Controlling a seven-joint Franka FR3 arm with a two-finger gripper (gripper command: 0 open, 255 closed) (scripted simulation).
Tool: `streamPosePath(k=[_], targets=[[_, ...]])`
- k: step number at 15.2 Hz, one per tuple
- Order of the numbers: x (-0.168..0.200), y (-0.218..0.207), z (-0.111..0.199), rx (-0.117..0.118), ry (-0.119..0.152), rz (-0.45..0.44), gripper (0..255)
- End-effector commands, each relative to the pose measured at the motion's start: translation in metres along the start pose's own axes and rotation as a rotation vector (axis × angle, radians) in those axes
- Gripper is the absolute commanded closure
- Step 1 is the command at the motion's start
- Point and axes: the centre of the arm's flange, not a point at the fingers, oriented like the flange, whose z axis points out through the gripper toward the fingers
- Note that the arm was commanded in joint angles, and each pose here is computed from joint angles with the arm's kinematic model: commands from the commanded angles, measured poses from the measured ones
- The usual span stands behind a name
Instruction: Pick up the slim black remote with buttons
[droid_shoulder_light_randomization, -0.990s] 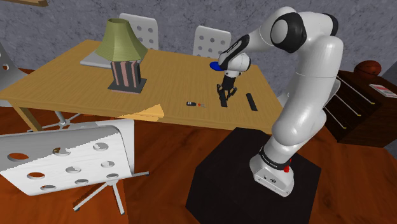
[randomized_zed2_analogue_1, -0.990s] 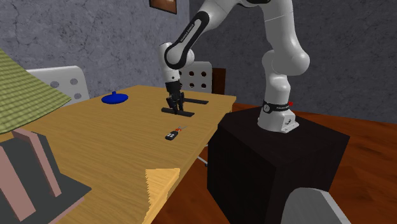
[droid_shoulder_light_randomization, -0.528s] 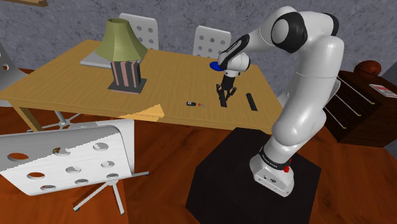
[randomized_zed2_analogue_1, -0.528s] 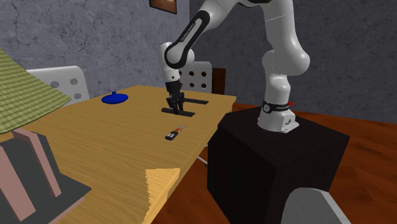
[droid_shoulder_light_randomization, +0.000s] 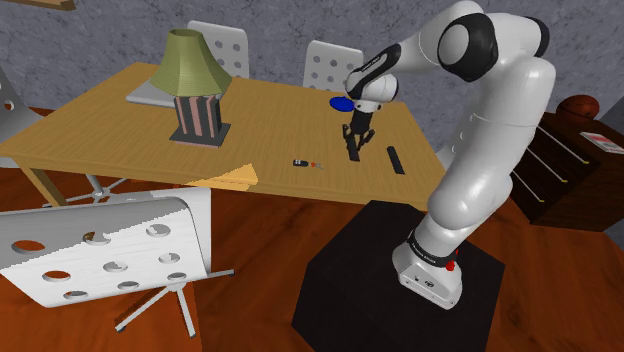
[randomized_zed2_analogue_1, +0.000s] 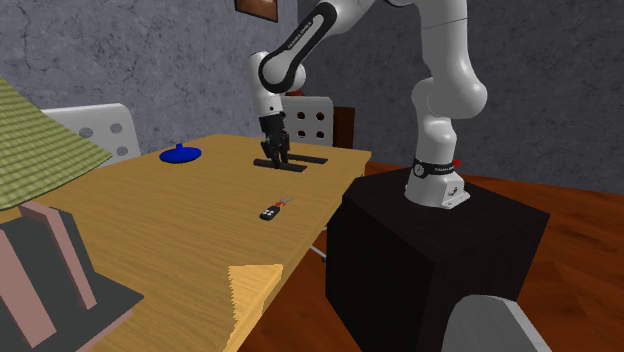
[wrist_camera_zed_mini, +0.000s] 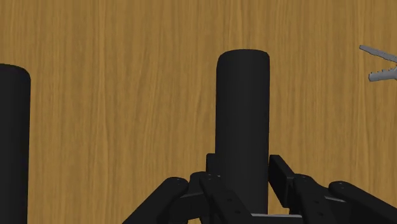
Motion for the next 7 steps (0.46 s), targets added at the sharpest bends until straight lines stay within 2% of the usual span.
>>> streamPosePath(k=[1, 5, 7], targets=[[-0.003, -0.002, -0.01, 0.0, 0.0, 0.0, 255], [-0.007, -0.003, -0.031, 0.0, 0.0, 0.0, 255], [-0.008, -0.003, -0.032, 0.0, 0.0, 0.0, 255]])
